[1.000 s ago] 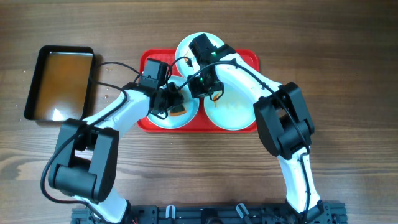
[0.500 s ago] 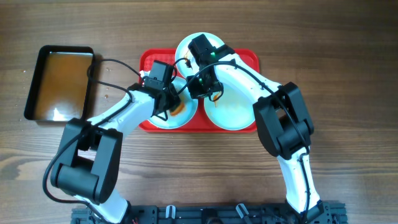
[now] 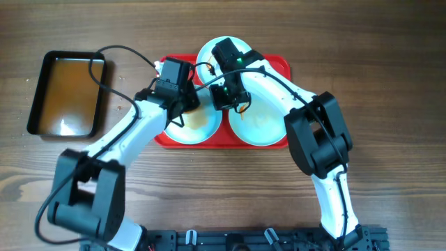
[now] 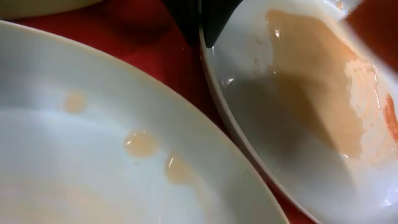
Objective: Clean dirty plates on tray and stack at the side
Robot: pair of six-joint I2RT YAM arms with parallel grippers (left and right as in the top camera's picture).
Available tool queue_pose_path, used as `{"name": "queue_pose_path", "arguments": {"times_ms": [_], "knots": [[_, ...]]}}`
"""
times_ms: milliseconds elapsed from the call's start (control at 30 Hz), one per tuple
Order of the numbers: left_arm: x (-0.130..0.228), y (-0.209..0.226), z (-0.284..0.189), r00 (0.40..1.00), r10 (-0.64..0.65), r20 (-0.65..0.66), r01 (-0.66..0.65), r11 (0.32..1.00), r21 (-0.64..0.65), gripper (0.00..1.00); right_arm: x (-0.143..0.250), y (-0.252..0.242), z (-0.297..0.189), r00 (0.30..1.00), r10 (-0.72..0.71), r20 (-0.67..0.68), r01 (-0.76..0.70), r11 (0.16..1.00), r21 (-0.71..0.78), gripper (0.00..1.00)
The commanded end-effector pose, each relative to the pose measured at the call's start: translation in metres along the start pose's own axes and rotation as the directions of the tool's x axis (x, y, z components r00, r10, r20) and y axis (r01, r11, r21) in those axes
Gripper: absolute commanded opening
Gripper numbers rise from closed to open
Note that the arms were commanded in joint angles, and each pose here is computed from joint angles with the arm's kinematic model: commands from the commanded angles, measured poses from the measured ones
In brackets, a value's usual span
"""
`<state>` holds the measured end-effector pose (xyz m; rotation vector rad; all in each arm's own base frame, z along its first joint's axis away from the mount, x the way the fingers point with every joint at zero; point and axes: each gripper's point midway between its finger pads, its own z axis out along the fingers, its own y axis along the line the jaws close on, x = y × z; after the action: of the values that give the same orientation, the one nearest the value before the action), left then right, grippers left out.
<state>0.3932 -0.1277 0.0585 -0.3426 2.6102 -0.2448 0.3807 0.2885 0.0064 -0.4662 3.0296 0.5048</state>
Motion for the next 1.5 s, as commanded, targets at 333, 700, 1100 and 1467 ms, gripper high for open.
{"name": "queue_pose_path", "arguments": {"times_ms": [333,700,1100,1467], "knots": [[0.038,0.098,0.031,0.97,0.168,-0.174,-0.23,0.867,-0.442,0.04,0.005,-0.008,0.012,1.0,0.007,-0.028,-0.006,1.0,0.026,0.04],[-0.065,0.089,-0.109,0.94,0.135,0.313,0.031,0.88,-0.474,0.04,0.017,-0.003,0.009,0.993,-0.087,-0.079,0.086,0.996,-0.008,0.04],[-0.077,0.174,-0.196,0.812,-0.457,0.363,0.496,0.868,-0.016,0.04,-0.056,-0.013,-0.147,0.936,-0.296,0.192,0.168,0.852,0.495,0.04],[-0.066,0.184,-0.194,0.809,-0.49,0.326,0.528,0.848,-0.036,0.04,-0.054,0.092,-0.242,0.676,-0.736,0.035,0.205,0.233,0.951,0.04]]}}
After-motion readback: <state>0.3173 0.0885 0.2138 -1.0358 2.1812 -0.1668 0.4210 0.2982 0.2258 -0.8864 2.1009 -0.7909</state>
